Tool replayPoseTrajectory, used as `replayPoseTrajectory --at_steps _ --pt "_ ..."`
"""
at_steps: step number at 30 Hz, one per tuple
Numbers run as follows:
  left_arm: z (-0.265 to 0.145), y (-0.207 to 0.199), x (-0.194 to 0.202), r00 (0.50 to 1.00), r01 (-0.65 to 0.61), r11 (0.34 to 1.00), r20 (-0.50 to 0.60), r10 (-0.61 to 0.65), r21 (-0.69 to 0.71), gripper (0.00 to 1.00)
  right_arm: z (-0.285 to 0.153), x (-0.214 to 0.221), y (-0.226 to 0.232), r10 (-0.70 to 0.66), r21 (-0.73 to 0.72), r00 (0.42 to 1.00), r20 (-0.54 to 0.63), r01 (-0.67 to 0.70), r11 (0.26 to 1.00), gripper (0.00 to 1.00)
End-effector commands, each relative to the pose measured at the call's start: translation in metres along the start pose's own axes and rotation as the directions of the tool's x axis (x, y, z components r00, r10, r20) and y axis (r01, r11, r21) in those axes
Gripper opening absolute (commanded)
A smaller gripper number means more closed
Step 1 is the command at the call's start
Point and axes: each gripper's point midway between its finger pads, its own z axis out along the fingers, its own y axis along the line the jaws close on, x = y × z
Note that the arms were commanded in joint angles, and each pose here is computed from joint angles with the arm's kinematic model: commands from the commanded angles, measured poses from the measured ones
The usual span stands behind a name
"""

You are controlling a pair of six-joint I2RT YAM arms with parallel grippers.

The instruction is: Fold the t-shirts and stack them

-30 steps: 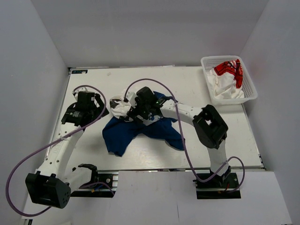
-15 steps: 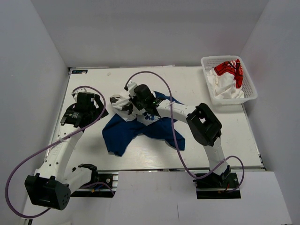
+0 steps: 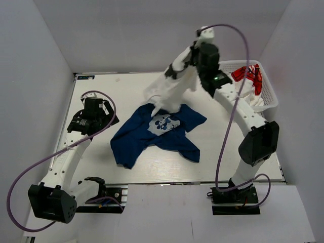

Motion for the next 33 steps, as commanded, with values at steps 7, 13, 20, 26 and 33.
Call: replayPoseTrajectory --at_steps 7,13,20,26,33 --pt "0.01 -0.017 -0.008 1.0 -0.006 0.998 0.004 0.006 0.058 1.0 -0.038 -0.15 -0.185 -0.021 0.362 0.966 0.259 -0.077 0.929 0.0" --pt "0.014 -0.018 -0.008 1.0 -0.008 0.999 -0.004 0.008 0.053 1.0 -0.05 -0.18 -0.267 -0.068 0.489 0.951 0.303 -0.094 0.867 0.0" --pt "0.02 -0.022 -0.008 1.0 -0.001 0.998 -0.021 0.002 0.055 1.0 -0.049 -0.132 -0.327 -0.013 0.534 0.979 0.205 -0.101 0.839 0.0" --pt "0.025 -0.027 -0.01 1.0 -0.001 0.998 -0.027 0.003 0.062 1.0 -0.033 -0.026 -0.337 0.144 0.504 0.989 0.039 -0.144 0.852 0.0" --pt "0.024 -0.024 -0.006 0.999 -0.004 0.999 -0.043 0.007 0.052 1.0 -0.031 0.14 -0.336 0.367 0.574 0.904 -0.218 -0.185 0.798 0.0"
